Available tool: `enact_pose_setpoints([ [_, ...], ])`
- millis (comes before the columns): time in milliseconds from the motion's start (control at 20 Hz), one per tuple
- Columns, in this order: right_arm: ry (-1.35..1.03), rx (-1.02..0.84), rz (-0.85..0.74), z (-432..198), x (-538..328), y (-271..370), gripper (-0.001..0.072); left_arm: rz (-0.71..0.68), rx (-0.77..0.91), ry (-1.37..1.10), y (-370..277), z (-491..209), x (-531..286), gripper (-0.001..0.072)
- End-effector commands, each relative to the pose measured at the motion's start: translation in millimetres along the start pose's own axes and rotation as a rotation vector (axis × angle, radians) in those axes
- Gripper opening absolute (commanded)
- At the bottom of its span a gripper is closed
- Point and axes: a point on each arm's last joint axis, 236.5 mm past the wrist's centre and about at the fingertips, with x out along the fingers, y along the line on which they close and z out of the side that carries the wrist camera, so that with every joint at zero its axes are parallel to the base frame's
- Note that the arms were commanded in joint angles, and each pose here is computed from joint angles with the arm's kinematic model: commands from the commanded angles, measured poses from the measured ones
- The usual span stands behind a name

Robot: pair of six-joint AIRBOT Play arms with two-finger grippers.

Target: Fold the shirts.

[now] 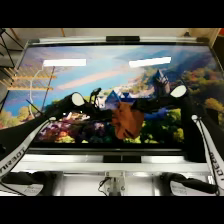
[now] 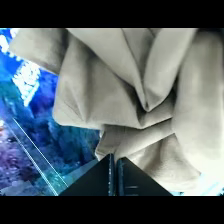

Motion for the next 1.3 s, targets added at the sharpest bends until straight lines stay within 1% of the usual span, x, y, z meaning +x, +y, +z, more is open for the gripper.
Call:
enact_pose_setpoints([
  [0,0.000,0.068,0.103,5.8,15.1,11.8,0.0168,0.003,0.000,0.002,1.4,-0.2,-0.2,0.0035],
  [50,-0.002,0.060,0.105,6.4,14.8,12.3,0.0081,0.003,0.000,0.001,1.4,0.2,-0.5,0.0035],
  [200,-0.031,-0.066,0.122,13.7,-2.8,24.3,0.0081,-0.003,0.019,-0.037,-5.2,7.2,-13.7,0.0034],
  [350,-0.197,-0.220,0.127,50.6,-64.7,62.9,0.0081,0.014,0.125,-0.187,-24.7,34.3,-72.9,0.0033],
  [400,-0.281,-0.275,0.126,65.6,-96.6,81.5,0.0081,0.016,0.169,-0.266,-36.5,46.6,-105.0,0.0033],
  [500,-0.455,-0.383,0.119,86.8,-164.7,121.0,0.0081,-0.007,0.262,-0.477,-75.0,68.4,-195.0,0.0033],
  [600,-0.635,-0.504,0.107,90.2,-239.9,167.5,0.0081,-0.039,0.354,-0.694,-118.4,70.2,-291.6,0.0033],
  [750,-0.858,-0.657,0.099,64.6,-328.3,231.7,0.0081,-0.074,0.502,-1.050,-181.6,34.6,-434.6,0.0033],
  [850,-0.935,-0.723,0.103,35.5,-359.8,259.1,0.0081,-0.061,0.563,-1.185,-198.1,0.9,-487.1,0.0033],
  [950,-0.914,-0.738,0.028,11.6,-364.8,254.2,0.0081,0.035,0.509,-1.190,-175.8,-17.3,-498.7,0.0033],
  [1050,-0.819,-0.699,-0.082,-2.9,-353.2,226.9,0.0082,0.188,0.403,-1.079,-130.1,-24.0,-481.3,0.0033],
  [1100,-0.769,-0.660,-0.124,-4.6,-345.4,211.0,0.0082,0.234,0.365,-1.009,-111.5,-25.5,-465.1,0.0033],
  [1250,-0.661,-0.566,-0.116,14.4,-312.8,183.5,0.0082,0.278,0.295,-0.848,-68.3,-16.7,-404.4,0.0033],
])
